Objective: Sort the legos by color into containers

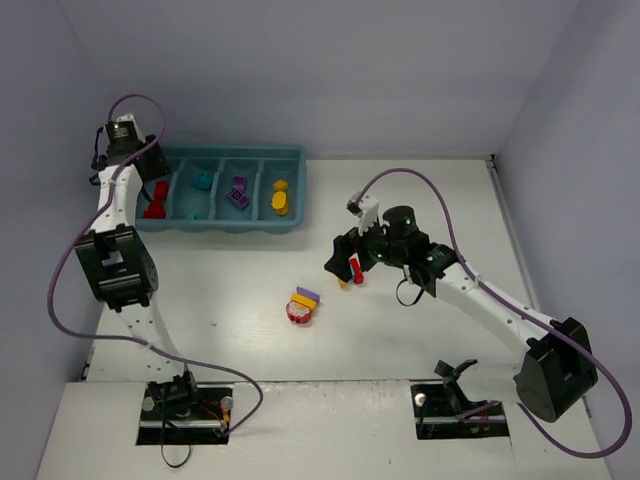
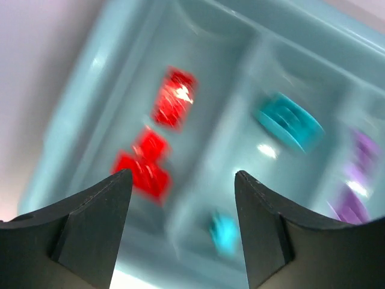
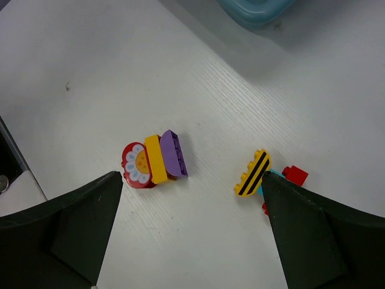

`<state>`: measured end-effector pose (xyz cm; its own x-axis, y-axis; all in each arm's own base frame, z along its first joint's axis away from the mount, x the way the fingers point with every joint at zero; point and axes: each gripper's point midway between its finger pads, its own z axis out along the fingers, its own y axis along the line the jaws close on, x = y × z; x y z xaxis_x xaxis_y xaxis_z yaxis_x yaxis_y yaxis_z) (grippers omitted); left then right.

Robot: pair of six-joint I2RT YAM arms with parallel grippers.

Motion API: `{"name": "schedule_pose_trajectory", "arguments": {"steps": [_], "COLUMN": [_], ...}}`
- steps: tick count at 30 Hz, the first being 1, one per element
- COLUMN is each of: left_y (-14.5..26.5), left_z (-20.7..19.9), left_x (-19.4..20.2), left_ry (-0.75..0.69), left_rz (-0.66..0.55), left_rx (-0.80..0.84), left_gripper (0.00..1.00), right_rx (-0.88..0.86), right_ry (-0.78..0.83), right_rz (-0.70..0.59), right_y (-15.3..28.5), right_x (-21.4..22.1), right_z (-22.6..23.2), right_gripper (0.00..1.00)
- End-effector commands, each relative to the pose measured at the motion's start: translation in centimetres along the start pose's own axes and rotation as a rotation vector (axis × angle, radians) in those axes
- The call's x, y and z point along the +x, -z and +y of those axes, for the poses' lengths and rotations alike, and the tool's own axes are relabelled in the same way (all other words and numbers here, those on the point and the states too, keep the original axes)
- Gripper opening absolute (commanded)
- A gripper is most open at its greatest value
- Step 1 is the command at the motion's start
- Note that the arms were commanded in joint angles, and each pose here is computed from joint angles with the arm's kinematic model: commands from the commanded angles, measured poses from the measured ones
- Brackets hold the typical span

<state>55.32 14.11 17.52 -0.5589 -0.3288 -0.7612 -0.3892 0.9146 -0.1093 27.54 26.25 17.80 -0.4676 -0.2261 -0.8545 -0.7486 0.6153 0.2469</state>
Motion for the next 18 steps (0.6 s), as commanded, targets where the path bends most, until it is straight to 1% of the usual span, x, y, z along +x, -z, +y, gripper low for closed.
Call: {"name": "schedule_pose_trajectory", "arguments": {"steps": [1, 2, 4, 5, 6, 7, 8, 9, 10, 11, 12, 13, 14, 15, 16, 18], "left_y": [11.6, 15.0, 18.2, 19.4, 20.4, 21.5, 22.7, 24.0, 25.5, 25.3, 26.3, 27.2, 26.9, 27.3, 28.2, 27.9], "left_z": [-5.6, -7.3, -8.3, -10.1, -10.7, -12.1, -12.2, -13.8, -14.0, -14.2, -15.6, -16.0, -16.1, -16.9, -18.1, -18.8], "left_x": [-4.0, -3.8, -0.4, 1.4, 2.9, 4.6, 6.8, 8.7, 9.5, 12.2, 13.9, 14.7, 16.8, 17.5, 18.8, 21.4], "left_ry": [-0.006, -0.033, -0.066, -0.092, -0.092, -0.113, -0.119, -0.146, -0.154, -0.164, -0.175, -0.177, -0.179, -0.167, -0.194, -0.193], "left_rz": [-0.146, -0.172, -0.131, -0.108, -0.082, -0.056, -0.03, -0.004, -0.014, 0.039, 0.064, 0.067, 0.111, 0.11, 0.118, 0.158], "left_rx": [0.184, 0.223, 0.258, 0.299, 0.321, 0.364, 0.377, 0.423, 0.438, 0.44, 0.485, 0.509, 0.508, 0.536, 0.578, 0.586], "left_gripper": [0.62, 0.62, 0.63, 0.63, 0.63, 0.63, 0.63, 0.63, 0.63, 0.63, 0.63, 0.63, 0.63, 0.63, 0.63, 0.63], "right_rx": [0.05, 0.059, 0.115, 0.139, 0.159, 0.18, 0.213, 0.23, 0.246, 0.267, 0.272, 0.278, 0.299, 0.308, 0.314, 0.317], "right_ry": [-0.054, -0.068, -0.104, -0.144, -0.168, -0.188, -0.226, -0.245, -0.264, -0.281, -0.303, -0.307, -0.312, -0.317, -0.317, -0.33], "right_rz": [-0.068, -0.064, -0.06, -0.052, -0.051, -0.05, -0.046, -0.04, -0.038, -0.035, -0.03, -0.029, -0.021, -0.017, -0.009, -0.009], "right_y": [0.7, 0.7, 0.7, 0.5, 0.5, 0.5, 0.4, 0.3, 0.3, 0.3, 0.3, 0.3, 0.2, 0.2, 0.0, -0.2], "right_x": [-2.4, -2.1, -1.6, -1.0, -0.8, -0.5, 0.0, 0.4, 0.6, 1.0, 1.3, 1.5, 1.8, 2.1, 2.3, 2.2], "right_z": [-0.5, -0.7, -1.7, -2.0, -2.3, -2.6, -3.1, -3.4, -3.7, -4.0, -4.0, -4.1, -4.5, -4.7, -4.9, -4.9], "right_gripper": [0.97, 0.97, 0.97, 0.97, 0.97, 0.97, 0.97, 0.97, 0.97, 0.97, 0.96, 0.96, 0.95, 0.95, 0.94, 0.94]}}
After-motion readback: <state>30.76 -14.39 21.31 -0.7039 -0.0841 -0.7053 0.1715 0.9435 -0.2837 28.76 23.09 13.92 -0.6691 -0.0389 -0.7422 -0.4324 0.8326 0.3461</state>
